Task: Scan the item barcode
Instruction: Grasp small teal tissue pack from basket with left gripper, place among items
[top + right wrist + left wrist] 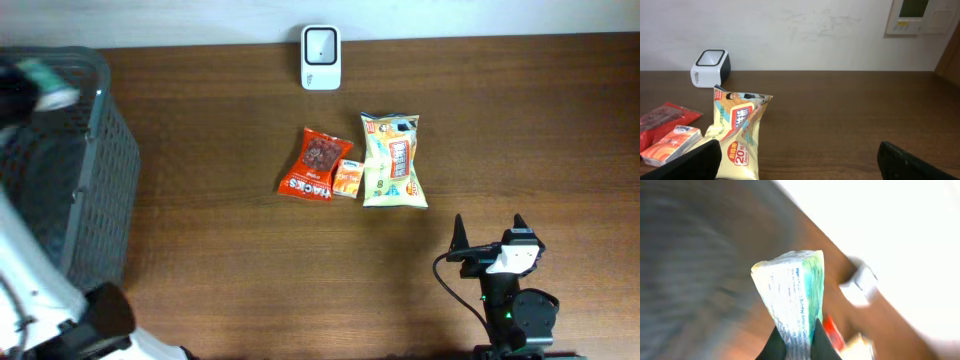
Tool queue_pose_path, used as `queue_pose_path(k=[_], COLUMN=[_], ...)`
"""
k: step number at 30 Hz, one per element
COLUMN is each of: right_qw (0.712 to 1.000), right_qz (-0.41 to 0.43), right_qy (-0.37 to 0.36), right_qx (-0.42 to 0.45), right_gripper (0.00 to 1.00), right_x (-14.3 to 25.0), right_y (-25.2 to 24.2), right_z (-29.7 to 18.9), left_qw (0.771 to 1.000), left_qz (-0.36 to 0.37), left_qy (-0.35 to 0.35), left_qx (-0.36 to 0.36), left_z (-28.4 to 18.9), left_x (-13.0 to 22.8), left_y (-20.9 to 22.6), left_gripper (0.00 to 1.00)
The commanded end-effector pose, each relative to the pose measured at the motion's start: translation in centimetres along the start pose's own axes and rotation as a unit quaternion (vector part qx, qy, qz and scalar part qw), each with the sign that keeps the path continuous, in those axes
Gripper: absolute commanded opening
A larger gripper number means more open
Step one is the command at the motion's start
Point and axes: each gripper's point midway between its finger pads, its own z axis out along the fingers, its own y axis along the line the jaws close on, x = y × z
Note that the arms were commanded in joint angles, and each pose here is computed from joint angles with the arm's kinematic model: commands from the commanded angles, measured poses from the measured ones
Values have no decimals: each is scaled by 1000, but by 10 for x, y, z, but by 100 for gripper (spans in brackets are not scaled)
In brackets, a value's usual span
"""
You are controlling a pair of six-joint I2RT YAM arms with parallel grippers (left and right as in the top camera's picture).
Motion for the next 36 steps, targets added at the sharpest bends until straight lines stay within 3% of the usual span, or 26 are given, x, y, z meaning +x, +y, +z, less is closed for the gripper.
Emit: queue_pose_path(k=[1, 5, 8, 10, 21, 22, 23, 24, 25, 26, 31, 36], right_qw=[1000, 1000, 1000, 1000, 1000, 1000, 1000, 1000, 1000, 1000, 1000, 1000], right_qz=[2, 2, 2, 2, 2, 2, 2, 2, 2, 2, 2, 2], right_qy=[2, 2, 2, 2, 2, 2, 2, 2, 2, 2, 2, 2], right_qx=[6, 6, 6, 6, 6, 6, 6, 6, 6, 6, 6, 6], right_gripper=[99, 98, 98, 98, 99, 98, 98, 98, 98, 98, 98, 98], right_x=[3, 3, 3, 3, 3, 3, 3, 3, 3, 3, 3, 3], right_y=[-3, -3, -3, -3, -3, -3, -3, -3, -2, -3, -3, -2], right_z=[0, 0, 0, 0, 0, 0, 0, 0, 0, 0, 0, 0], left_qw=[985, 958, 923, 906, 870, 869, 867, 866, 866, 867, 881, 909], left_qz=[125, 218, 285, 314, 389, 391, 395, 400, 402, 401, 388, 355], left_qy=[94, 178, 256, 278, 298, 300, 300, 298, 295, 295, 268, 210], left_qx=[67, 47, 52, 54, 46, 46, 43, 31, 25, 23, 44, 65], left_z=[27, 73, 114, 135, 244, 250, 258, 268, 270, 271, 246, 172], left_x=[71, 155, 240, 277, 387, 392, 399, 403, 402, 401, 364, 277], left_y=[-76, -118, -147, -159, -182, -182, -181, -176, -173, -172, -194, -212], left_gripper=[0, 0, 0, 0, 0, 5, 27, 73, 92, 99, 99, 99])
